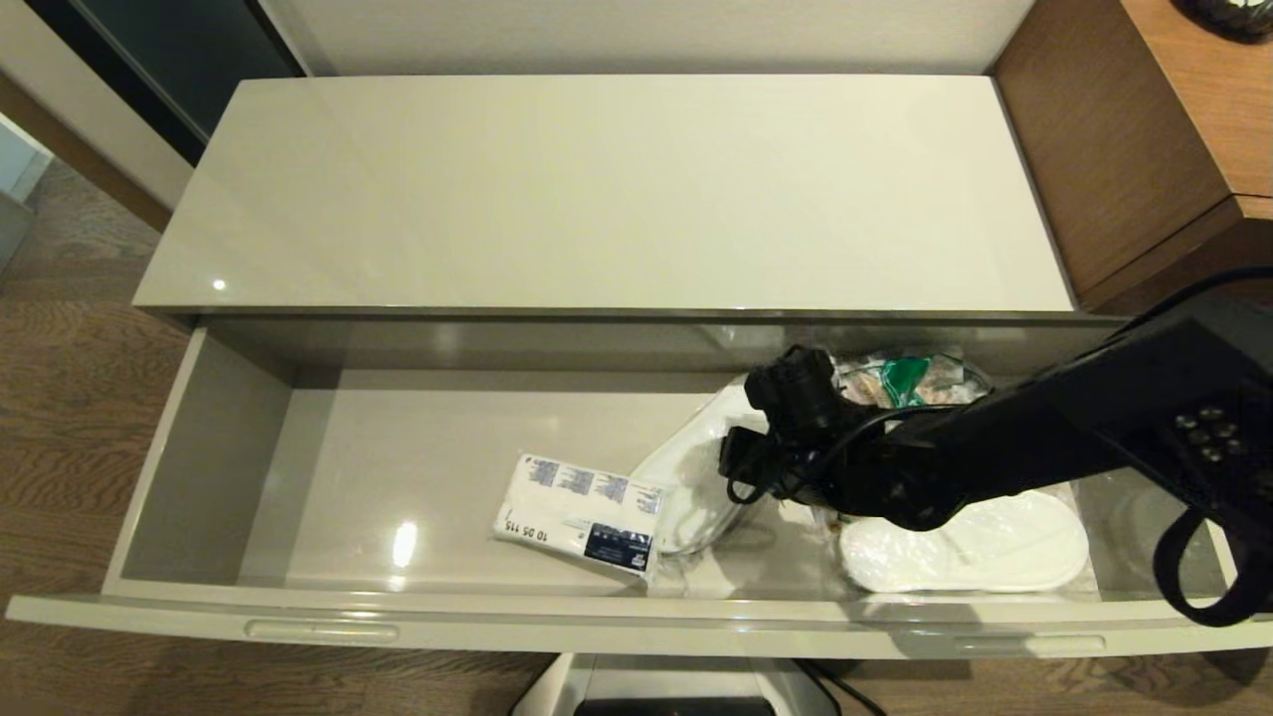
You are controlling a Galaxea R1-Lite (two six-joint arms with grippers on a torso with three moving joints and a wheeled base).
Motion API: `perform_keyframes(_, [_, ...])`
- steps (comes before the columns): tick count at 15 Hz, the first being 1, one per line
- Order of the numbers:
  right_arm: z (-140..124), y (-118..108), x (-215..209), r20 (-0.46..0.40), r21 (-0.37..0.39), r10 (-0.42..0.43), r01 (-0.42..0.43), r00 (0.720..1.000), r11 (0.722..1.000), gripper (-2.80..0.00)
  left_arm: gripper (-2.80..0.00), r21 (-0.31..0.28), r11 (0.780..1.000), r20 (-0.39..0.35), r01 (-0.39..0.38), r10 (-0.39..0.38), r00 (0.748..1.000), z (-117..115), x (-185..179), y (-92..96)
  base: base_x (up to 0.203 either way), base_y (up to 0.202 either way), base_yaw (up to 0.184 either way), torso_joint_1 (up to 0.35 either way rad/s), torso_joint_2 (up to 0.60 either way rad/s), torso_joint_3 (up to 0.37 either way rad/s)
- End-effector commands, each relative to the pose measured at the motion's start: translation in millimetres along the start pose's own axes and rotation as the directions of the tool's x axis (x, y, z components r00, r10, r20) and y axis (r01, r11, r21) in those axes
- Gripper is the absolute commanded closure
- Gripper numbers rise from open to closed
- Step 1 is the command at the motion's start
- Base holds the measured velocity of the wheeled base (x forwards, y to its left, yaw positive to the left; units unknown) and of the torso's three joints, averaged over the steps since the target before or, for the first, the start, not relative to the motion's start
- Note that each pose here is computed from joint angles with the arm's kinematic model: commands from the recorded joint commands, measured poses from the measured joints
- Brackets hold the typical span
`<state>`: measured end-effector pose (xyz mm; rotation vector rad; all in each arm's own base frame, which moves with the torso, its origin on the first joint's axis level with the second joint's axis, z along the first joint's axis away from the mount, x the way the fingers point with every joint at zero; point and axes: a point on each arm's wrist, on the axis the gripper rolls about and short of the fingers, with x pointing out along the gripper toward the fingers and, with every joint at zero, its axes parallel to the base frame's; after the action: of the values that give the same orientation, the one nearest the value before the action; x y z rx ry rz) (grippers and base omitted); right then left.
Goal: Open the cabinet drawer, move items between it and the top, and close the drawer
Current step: Take out the disposable slippers from the drawer
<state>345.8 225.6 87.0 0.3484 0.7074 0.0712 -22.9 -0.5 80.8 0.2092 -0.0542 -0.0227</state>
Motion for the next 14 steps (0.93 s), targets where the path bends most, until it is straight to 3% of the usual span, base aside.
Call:
perform_keyframes(1, [-11.8, -3.3, 15.8, -0.033, -0.004, -0.021, 0.021, 0.999, 1.0, -2.8, 0.0, 0.001, 1.0, -0.001, 0.0, 0.0, 1.0, 0.1, 0.1, 0.0, 0.0, 0.0, 0.0, 0.0, 0.0, 0.0])
perform_keyframes(14, [-27.9, -9.0, 35.6, -0.074, -0.02, -0.057, 0.056, 0.996, 0.998, -2.8, 0.0, 0.001, 1.0, -0.001, 0.0, 0.0, 1.0, 0.1, 0.1, 0.0, 0.0, 0.0, 0.0, 0.0, 0.0, 0.0])
